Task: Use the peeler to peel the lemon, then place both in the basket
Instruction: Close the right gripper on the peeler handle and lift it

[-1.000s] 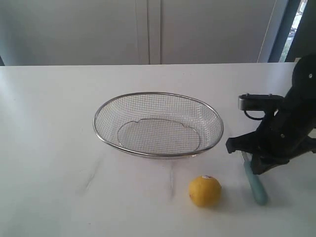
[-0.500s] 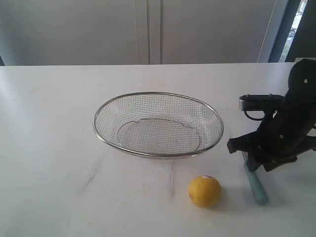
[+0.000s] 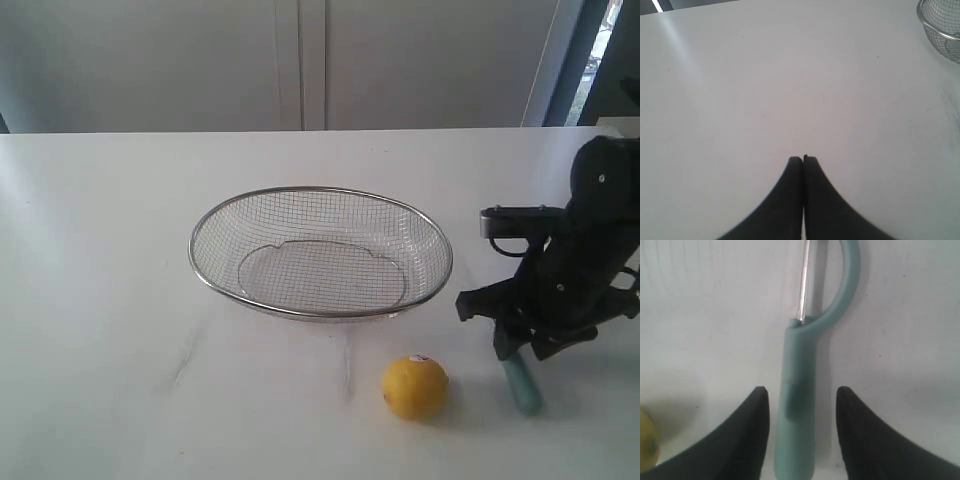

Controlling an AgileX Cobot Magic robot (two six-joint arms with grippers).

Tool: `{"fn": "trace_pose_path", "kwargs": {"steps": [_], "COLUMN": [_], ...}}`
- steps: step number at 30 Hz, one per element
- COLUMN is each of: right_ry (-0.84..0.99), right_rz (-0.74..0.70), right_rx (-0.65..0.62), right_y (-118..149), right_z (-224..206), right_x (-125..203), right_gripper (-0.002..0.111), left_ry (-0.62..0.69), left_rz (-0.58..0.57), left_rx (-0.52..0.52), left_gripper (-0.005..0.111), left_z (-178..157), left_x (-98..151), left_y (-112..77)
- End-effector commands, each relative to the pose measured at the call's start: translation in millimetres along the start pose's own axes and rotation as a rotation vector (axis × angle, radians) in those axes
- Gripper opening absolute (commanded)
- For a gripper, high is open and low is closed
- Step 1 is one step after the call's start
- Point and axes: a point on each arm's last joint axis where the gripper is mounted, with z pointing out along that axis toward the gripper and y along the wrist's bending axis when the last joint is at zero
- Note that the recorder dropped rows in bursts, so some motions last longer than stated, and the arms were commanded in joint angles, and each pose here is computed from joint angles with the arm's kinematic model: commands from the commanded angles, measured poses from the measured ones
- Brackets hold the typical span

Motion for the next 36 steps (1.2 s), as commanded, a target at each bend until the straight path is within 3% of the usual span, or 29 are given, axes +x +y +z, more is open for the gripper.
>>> {"fn": "trace_pose_path", "kwargs": {"steps": [1, 13, 15, 19, 36], "right_ry": [0.015, 0.049, 0.053, 0.053, -0.004], "right_rz": [0.012, 0.037, 0.037, 0.037, 0.046], "right_rx": [0.006, -0.008, -0.008, -0.008, -0.017], "right_y": [-0.8, 0.0, 0.0, 0.0, 1.6], "right_z": [11.1, 22.8, 22.8, 22.8, 2.2], "right_x": [-0.9, -0.6, -0.3, -0.3, -0.2], "right_gripper": [0.042, 0.041, 0.034, 0.000, 0.000], "left_ry": [-0.004, -0.004, -0.004, -0.004, -0.004], "left_rz": [-0.003, -0.003, -0.003, -0.003, -0.003], "left_rx": [-0.001, -0.001, -0.001, -0.001, -0.001], "left_gripper": [0.000, 0.000, 0.000, 0.000, 0.000], "left_z": [0.2, 0.2, 0.2, 0.2, 0.2], "left_x": [0.8, 0.8, 0.8, 0.8, 0.8], "left_y": [-0.1, -0.1, -0.1, -0.1, -0.1]}}
